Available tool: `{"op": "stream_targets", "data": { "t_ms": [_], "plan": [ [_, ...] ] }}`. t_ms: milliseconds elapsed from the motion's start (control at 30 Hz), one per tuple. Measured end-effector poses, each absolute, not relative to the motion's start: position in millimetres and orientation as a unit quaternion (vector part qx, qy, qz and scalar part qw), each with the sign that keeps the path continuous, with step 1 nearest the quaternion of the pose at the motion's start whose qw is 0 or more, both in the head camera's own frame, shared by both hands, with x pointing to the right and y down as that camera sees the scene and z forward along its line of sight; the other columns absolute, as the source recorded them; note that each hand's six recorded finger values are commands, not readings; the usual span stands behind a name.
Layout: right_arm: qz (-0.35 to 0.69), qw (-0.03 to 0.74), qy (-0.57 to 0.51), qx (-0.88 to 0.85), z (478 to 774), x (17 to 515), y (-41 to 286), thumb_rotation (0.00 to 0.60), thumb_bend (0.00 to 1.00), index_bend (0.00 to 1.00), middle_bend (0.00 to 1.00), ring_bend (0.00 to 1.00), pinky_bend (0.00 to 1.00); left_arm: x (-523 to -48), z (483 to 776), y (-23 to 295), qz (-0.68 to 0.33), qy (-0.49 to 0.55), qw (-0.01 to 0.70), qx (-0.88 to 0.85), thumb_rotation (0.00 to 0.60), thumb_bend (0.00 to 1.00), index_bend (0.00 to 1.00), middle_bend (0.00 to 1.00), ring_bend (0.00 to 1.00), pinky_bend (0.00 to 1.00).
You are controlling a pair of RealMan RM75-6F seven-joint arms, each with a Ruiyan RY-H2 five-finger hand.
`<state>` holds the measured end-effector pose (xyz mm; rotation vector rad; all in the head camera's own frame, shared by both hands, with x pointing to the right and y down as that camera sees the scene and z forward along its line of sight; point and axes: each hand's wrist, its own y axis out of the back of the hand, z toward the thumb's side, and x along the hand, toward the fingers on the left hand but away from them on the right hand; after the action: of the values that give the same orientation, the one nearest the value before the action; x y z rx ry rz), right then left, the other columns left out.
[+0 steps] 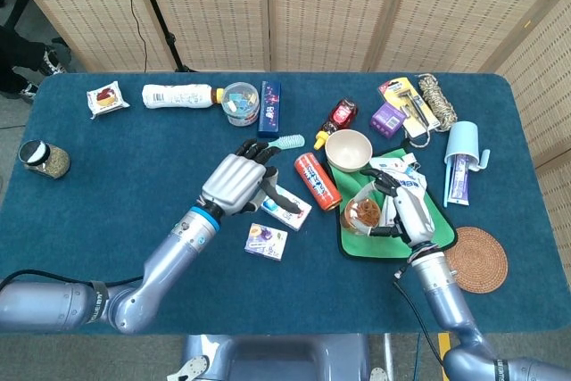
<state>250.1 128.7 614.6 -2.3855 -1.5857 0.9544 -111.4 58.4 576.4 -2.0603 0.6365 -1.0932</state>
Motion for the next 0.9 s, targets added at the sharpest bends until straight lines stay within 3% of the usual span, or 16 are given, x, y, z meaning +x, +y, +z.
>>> {"op": "stream_targets", "data": {
  "t_ms": [167, 467, 633, 900],
  "plan": [
    [0.320, 0.055, -0.524, -0.787, 618, 248, 128, 0.600, 0.22, 0.50, 0.19, 0.11, 0.00, -94, 577, 60, -0.423, 0.256, 0.354, -0.794, 0.600, 0.50, 0.62, 0.14, 0.07, 0.05],
    [0.334, 0.044, -0.522, -0.784, 626, 248, 129, 0.600, 0.22, 0.48, 0.09, 0.00, 0.00, -75, 579, 63, -0.422, 0.264, 0.357, -0.790, 0.600, 0.50, 0.62, 0.14, 0.06, 0.05],
    [0.336, 0.043, -0.520, -0.784, 628, 249, 130, 0.600, 0.22, 0.46, 0.01, 0.00, 0.00, -67, 582, 63, -0.424, 0.270, 0.356, -0.787, 0.600, 0.50, 0.62, 0.14, 0.06, 0.05],
    [0.330, 0.045, -0.522, -0.785, 630, 246, 129, 0.600, 0.22, 0.46, 0.00, 0.00, 0.00, -59, 585, 66, -0.423, 0.274, 0.362, -0.784, 0.600, 0.50, 0.62, 0.14, 0.06, 0.05]
  ]
}}
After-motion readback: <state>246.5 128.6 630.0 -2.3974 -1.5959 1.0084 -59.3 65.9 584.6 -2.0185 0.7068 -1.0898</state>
